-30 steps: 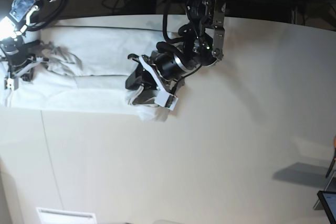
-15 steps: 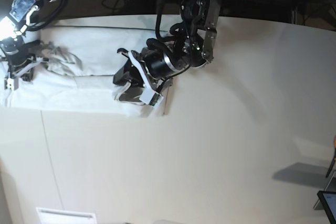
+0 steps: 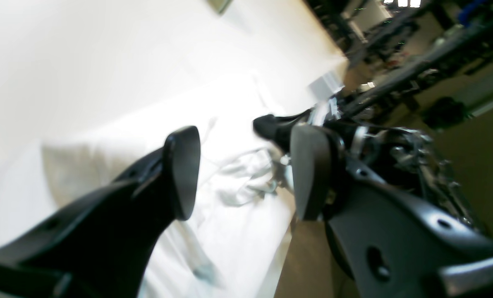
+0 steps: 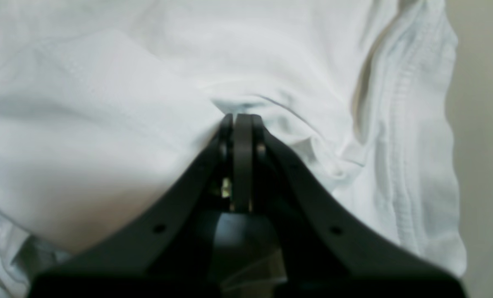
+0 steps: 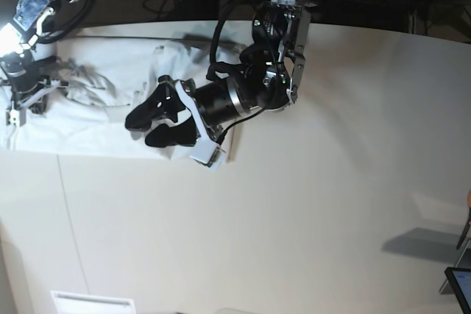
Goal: Fold the T-shirt properly
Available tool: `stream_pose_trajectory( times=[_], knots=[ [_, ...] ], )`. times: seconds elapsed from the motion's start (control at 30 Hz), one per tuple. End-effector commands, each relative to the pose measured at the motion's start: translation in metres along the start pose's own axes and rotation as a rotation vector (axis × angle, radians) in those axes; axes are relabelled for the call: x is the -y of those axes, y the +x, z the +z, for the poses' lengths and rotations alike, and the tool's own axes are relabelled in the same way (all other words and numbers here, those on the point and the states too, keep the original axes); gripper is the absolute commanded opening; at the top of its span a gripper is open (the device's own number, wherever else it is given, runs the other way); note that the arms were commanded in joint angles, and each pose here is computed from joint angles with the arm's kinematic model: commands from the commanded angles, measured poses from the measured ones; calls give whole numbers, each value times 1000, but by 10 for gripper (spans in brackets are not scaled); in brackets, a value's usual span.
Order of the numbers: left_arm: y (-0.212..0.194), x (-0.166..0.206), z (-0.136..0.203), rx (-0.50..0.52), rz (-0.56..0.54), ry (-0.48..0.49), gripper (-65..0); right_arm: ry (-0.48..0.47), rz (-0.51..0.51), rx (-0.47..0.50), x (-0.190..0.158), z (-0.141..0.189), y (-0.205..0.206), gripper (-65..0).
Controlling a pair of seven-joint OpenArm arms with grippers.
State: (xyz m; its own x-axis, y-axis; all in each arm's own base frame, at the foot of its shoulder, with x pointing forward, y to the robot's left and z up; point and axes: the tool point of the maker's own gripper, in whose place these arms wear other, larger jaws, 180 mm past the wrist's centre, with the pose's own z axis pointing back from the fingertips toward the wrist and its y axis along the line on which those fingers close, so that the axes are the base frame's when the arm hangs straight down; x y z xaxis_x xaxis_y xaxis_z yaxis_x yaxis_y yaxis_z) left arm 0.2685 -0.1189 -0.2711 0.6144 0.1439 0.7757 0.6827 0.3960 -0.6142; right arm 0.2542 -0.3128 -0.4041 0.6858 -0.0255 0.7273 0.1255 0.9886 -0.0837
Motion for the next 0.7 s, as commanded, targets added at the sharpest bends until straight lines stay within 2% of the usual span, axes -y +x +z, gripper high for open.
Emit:
stream_pose_trajectory(
  times=[0.0, 0.07, 0.17, 0.23, 0.27, 0.37, 0.4, 0.5, 0.67],
  knots=[
    [20, 11, -2, 54, -25, -36, -309, -23, 12, 23, 8, 2, 9, -647],
    [18, 1, 2, 44, -15, -1, -309, -23, 12, 23, 8, 2, 9, -647],
    [2, -29, 16, -32, -42, 120, -312, -23, 12, 23, 8, 2, 9, -647],
    [-5, -45, 28, -78, -87, 202, -349, -23, 12, 23, 8, 2, 9, -647],
    [-8, -50, 34, -102, -125, 240, -398, -24, 13, 24, 8, 3, 10, -647],
    [-14, -57, 51, -144, -224, 340, -605, -24, 13, 24, 8, 3, 10, -647],
    [-15, -58, 54, -158, -253, 367, -650, -24, 13, 24, 8, 3, 10, -647],
    [-24, -66, 58, -211, -313, 433, -650, -24, 13, 24, 8, 3, 10, -647],
    [-41, -83, 57, -288, -341, 512, -650, -24, 13, 28, 9, 3, 11, -647]
  ],
)
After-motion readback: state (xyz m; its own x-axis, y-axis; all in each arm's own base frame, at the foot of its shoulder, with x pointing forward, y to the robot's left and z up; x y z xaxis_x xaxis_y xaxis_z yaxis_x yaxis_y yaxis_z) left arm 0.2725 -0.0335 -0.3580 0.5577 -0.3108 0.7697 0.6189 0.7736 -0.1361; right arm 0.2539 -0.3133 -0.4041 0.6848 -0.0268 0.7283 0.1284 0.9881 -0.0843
